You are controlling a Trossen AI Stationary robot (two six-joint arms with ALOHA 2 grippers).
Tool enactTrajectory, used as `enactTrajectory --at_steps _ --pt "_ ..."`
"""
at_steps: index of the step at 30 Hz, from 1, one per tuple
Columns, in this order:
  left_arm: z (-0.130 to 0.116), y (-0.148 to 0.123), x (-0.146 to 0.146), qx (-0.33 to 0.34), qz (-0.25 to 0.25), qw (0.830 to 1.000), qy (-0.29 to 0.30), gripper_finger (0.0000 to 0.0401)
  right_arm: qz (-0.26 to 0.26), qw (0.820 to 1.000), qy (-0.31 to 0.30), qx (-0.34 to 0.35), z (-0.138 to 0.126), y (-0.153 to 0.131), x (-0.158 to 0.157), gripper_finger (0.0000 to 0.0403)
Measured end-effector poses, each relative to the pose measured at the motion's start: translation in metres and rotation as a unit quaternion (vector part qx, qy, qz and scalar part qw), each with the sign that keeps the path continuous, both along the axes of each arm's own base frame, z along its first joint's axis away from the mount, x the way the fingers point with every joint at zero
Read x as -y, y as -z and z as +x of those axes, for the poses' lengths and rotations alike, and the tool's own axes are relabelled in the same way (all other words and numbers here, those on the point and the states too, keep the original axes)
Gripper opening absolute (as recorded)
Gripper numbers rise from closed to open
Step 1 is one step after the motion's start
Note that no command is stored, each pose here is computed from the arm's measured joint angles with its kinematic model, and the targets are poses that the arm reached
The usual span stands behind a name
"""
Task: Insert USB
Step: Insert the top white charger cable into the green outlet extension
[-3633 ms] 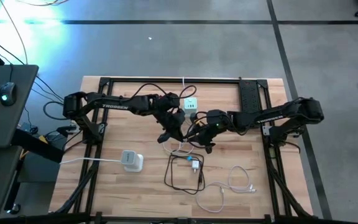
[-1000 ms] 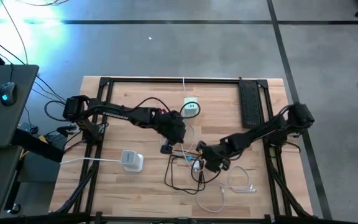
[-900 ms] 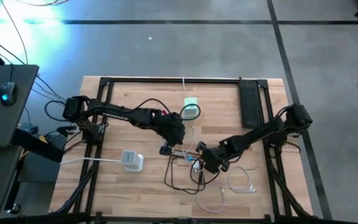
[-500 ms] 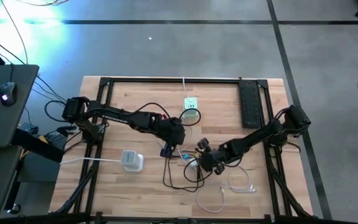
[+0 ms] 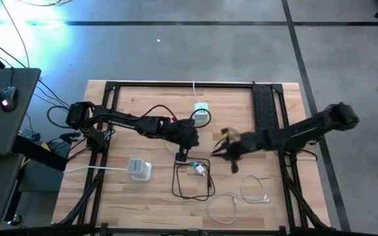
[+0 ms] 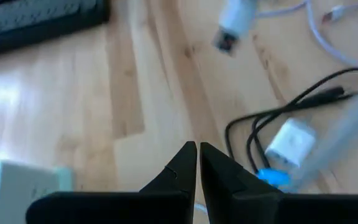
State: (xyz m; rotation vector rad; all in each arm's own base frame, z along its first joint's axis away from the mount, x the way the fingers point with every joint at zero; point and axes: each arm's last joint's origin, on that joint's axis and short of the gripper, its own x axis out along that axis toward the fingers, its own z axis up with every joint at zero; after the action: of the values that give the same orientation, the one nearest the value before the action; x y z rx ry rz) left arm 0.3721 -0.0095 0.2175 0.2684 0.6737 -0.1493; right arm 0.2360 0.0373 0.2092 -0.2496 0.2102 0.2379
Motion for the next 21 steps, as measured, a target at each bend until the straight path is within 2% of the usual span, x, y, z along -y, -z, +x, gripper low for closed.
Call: enactTrajectory --at_steps 4,9,15,21 --pt "0.0 0.009 -0.004 0.087 -0.031 0.996 0.014 0.0 0.043 0.997 -0.009 0.065 -0.016 0.0 0.014 0.0" --pt "-0.001 0.011 -0.005 0.165 -0.043 0.985 0.008 0.002 0.033 0.997 -0.026 0.071 -0.013 -0.002 0.015 0.0" --pt "0.007 0.021 -0.004 0.188 -0.051 0.981 0.006 0.0079 0.01 0.996 -0.048 0.07 -0.001 -0.005 0.014 0.0" --pt "0.012 0.029 -0.003 0.202 -0.065 0.977 0.025 0.014 -0.004 0.998 -0.05 0.037 0.011 0.001 0.013 0.0"
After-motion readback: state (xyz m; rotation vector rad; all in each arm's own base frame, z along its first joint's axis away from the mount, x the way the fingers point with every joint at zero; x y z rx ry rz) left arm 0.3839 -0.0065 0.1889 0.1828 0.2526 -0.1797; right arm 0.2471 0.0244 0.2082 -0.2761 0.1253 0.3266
